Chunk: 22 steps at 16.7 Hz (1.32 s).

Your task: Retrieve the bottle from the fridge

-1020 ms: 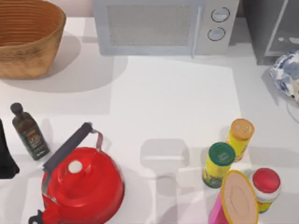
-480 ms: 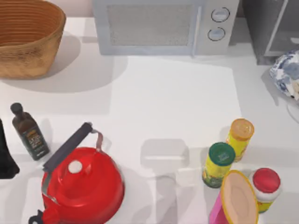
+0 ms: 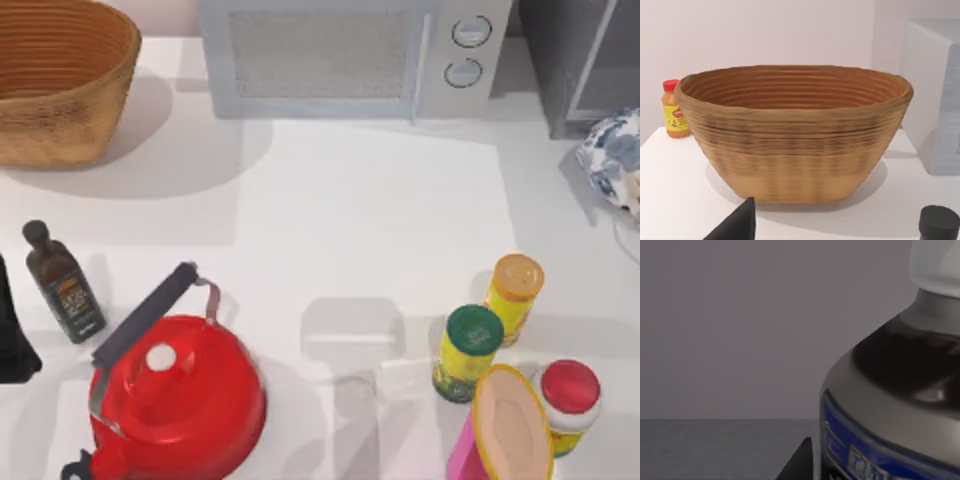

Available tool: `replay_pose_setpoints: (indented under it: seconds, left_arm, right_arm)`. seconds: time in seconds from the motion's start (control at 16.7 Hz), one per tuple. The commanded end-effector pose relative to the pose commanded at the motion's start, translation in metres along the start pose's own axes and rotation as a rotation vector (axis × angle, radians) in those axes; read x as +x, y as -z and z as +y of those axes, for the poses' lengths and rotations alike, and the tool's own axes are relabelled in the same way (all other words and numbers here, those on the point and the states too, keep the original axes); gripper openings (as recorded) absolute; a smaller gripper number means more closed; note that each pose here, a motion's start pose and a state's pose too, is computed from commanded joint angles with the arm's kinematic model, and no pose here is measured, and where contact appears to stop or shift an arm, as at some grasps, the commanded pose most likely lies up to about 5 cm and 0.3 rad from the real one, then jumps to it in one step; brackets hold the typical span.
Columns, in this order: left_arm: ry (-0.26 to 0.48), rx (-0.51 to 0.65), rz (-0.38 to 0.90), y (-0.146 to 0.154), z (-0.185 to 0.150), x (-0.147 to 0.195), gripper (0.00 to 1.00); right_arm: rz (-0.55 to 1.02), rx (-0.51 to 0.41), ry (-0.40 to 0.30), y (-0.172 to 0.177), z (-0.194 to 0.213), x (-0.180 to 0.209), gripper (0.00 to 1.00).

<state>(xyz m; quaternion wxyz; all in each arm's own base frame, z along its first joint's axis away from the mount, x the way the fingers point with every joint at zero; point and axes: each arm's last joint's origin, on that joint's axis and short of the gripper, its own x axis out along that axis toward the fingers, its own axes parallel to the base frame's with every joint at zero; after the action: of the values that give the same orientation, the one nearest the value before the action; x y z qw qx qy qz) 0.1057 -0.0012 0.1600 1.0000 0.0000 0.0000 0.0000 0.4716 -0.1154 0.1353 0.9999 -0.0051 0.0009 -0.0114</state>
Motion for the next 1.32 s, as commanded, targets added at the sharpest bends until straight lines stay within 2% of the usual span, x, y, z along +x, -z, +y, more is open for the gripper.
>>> replay_pose_setpoints:
  seconds: [0.36,0.96,1.32]
  left_arm:
    - [0.0,0.0,0.0,0.0,0.0,0.0,1.0]
    - [0.0,0.0,0.0,0.0,0.0,0.0,1.0]
    - [0.0,0.0,0.0,0.0,0.0,0.0,1.0]
  right_arm:
    - [0.0,0.0,0.0,0.0,0.0,0.0,0.02]
    - [-0.002,0.001,0.003,-0.002,-0.001,0.0,0.0]
    - [0.013,0.005,0.002,-0.037,-0.002,-0.001,0.0]
